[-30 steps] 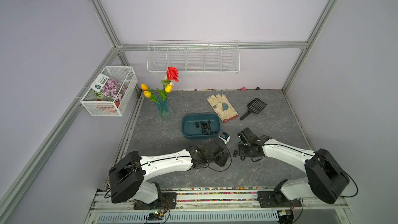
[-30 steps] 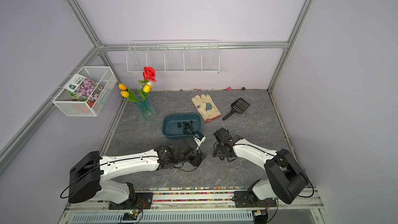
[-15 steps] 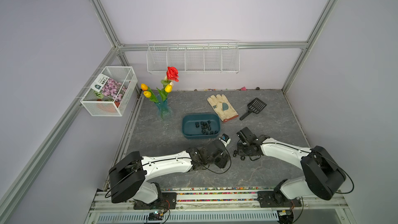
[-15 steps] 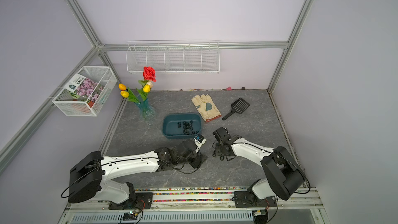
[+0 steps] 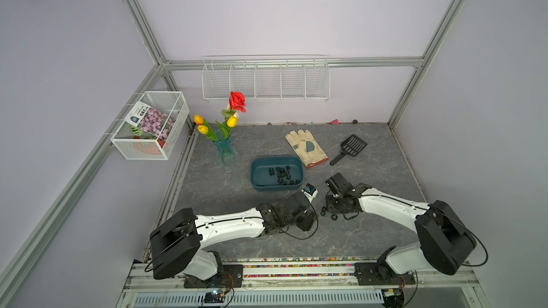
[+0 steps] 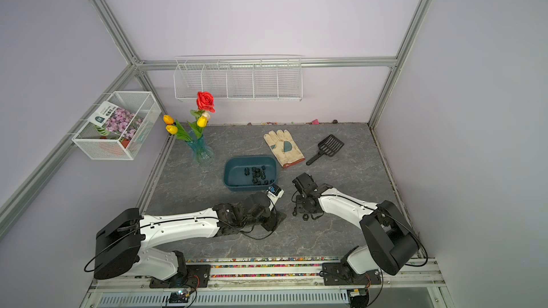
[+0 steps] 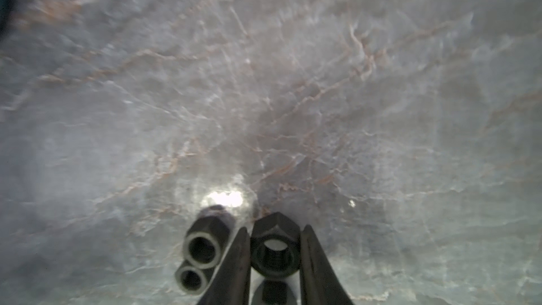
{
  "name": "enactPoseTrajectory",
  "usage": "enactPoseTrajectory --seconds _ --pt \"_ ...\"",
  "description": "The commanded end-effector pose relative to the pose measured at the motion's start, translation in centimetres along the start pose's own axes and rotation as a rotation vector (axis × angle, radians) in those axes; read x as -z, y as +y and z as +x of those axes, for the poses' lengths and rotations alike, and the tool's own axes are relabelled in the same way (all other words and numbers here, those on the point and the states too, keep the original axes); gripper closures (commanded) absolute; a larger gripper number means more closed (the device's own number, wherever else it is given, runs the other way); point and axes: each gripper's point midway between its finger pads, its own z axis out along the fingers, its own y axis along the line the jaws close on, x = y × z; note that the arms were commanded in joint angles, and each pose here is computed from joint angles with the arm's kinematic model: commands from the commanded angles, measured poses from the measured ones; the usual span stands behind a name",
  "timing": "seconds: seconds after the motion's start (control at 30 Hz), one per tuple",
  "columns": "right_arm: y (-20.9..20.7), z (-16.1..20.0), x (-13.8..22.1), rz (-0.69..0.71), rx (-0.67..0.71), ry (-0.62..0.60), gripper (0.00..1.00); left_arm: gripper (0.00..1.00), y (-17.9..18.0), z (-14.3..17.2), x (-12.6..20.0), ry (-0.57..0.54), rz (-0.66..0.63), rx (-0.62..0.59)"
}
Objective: Put the nuts on the desktop into the storage box
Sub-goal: Place the nut in the storage box.
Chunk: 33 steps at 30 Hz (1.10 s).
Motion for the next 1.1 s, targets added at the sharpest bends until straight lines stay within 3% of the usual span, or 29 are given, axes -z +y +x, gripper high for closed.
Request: enactPoseTrajectory --seconds 0.0,0.37,0.6,0.83,1.07 --pt "0.9 -1.5 1.3 -0.009 0.038 -0.016 0.84 0.36 0.1 -0.5 0.6 -0.042 -0.012 -0.019" --pt "6.1 -6.1 3.5 -0.069 0.154 -0.059 0.84 0.36 2.6 -1.9 2.5 -0.161 -0.117 -0.02" --pt "10.9 -8.8 3.7 -0.111 0.246 -0.067 0.83 0.35 6.4 -2.7 4.9 -0.228 -0.185 0.032" --pt "13.9 -10.6 2.3 -0.149 0.282 -0.054 0.83 0.36 9.5 -2.8 7.7 -0.313 -0.232 0.067" --pt "16.7 -11.9 -0.3 -0.188 0.313 -0.017 0.83 0.35 11.1 -2.1 7.8 -0.332 -0.273 0.078"
